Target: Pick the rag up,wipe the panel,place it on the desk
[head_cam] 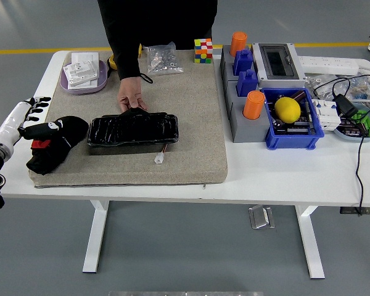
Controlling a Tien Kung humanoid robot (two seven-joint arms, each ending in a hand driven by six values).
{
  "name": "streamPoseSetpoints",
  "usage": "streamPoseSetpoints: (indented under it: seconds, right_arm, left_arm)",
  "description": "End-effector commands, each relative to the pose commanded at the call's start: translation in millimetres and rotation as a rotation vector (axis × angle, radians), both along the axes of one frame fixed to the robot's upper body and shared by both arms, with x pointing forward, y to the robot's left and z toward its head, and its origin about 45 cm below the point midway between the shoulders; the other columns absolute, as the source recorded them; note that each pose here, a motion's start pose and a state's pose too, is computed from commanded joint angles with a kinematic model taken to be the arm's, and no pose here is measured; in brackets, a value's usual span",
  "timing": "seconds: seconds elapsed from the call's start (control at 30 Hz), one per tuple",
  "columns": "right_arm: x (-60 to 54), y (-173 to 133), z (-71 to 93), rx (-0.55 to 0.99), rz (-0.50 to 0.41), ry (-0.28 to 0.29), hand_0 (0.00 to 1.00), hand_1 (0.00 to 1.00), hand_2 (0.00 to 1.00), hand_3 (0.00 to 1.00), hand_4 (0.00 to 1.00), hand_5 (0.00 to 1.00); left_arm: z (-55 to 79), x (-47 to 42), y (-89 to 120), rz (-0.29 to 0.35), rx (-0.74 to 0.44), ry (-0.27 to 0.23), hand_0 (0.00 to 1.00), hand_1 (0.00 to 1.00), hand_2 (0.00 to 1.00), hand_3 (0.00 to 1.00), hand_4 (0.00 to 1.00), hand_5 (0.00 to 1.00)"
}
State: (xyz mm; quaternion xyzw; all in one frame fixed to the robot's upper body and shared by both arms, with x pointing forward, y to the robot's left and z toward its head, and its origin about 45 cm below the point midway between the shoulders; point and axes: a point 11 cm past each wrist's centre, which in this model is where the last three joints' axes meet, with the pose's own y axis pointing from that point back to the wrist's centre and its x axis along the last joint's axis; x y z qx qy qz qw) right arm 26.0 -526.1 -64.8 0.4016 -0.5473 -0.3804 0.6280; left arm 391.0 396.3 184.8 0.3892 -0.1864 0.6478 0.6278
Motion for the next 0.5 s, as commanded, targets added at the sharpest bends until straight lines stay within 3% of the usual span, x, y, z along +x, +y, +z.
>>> streamPoseSetpoints:
  seconds: [0.33,0.5]
  right_arm:
    - [-0.1,0,0.1,0.0,0.004,-0.004,0.728,0.558,0.666,0.577,0.998,0.421]
    - [-0.7,-1,0.4,-0.001,0.006,-0.003,0.727,0.558,0.667,0.578,0.998,0.422]
  left_arm:
    - [-3.6,5.2,-1,-0.007,0.128,0.0,0.812,0.935,0.98,0.942,0.909,0.366]
    - [-14.0,5.2,1,-0.001,0.157,0.022,0.804,0.929,0.977,0.938,0.902,0.376]
